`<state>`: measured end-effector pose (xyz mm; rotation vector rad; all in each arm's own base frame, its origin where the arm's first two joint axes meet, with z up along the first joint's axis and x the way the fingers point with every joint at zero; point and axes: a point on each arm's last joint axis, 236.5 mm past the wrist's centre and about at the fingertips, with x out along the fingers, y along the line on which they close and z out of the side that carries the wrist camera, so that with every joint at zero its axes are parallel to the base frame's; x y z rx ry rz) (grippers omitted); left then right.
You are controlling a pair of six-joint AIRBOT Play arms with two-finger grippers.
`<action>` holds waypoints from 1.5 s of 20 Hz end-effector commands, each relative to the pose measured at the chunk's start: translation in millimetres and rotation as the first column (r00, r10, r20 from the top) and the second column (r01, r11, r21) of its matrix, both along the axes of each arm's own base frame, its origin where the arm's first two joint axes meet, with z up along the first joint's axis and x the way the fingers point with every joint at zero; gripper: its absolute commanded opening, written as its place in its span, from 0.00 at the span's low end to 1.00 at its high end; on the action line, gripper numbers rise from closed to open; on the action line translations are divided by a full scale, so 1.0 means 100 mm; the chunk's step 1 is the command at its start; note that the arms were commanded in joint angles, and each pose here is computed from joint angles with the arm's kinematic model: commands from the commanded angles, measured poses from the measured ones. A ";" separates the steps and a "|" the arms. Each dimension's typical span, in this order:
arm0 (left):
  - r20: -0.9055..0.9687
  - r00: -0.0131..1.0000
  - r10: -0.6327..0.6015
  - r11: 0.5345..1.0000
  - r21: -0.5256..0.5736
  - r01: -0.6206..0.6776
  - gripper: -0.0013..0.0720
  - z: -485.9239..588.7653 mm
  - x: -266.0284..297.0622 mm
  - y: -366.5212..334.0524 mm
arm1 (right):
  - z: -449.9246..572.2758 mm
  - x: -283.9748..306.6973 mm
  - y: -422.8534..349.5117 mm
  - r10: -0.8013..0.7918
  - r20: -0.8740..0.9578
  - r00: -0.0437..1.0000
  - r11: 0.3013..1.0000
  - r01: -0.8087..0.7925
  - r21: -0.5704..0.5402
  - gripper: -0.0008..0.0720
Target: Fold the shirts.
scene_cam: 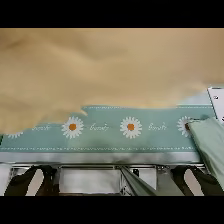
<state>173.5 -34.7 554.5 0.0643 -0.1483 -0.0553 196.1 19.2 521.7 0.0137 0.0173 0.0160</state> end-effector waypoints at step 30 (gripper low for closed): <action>-0.745 0.559 -0.365 0.725 -0.604 -0.332 0.05 -5.23 3.63 0.12 | -5.00 3.81 -0.02 0.462 -0.729 0.506 0.828 0.047 0.558 0.05</action>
